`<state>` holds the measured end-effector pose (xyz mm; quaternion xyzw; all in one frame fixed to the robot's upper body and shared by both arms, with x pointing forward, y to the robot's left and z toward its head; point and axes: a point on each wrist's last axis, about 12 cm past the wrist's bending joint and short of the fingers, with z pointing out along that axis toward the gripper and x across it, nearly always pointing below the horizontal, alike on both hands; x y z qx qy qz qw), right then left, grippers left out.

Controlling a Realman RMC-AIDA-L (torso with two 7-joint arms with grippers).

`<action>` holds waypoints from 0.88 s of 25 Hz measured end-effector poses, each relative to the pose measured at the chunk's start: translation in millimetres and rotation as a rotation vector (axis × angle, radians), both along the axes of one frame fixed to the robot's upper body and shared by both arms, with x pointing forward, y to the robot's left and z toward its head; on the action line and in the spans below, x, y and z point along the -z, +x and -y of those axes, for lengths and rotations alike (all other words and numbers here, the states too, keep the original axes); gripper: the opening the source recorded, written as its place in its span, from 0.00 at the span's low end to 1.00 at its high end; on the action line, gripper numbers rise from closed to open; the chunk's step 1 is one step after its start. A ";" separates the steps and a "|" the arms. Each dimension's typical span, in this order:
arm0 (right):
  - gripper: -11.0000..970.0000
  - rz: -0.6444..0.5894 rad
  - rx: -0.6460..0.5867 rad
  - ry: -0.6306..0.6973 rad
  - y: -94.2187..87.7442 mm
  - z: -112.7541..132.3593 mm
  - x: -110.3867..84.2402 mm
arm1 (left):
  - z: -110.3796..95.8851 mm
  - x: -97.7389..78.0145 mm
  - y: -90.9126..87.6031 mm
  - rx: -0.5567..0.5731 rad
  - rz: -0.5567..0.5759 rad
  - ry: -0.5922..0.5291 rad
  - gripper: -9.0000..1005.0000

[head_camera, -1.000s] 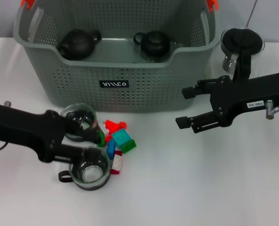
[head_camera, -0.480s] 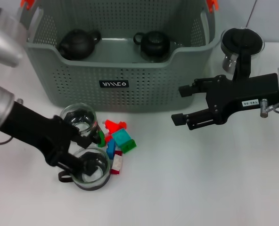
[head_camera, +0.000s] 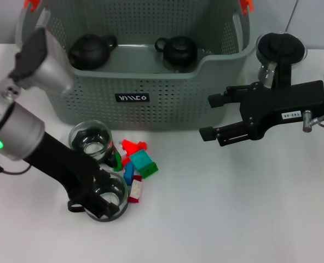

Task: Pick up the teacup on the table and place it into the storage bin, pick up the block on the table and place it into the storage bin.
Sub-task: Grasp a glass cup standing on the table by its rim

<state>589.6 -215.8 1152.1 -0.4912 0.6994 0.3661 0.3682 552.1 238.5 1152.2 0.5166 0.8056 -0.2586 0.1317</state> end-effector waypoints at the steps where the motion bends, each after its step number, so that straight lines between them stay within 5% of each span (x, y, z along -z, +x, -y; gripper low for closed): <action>1: 0.94 0.001 -0.001 0.000 0.1 0.0 -0.2 | 3.5 2.7 -0.3 0.004 0.002 0.013 0.85; 22: 0.94 -0.001 -0.002 0.000 -0.1 -0.1 0.5 | 30.8 22.0 -1.8 0.032 0.003 0.134 0.84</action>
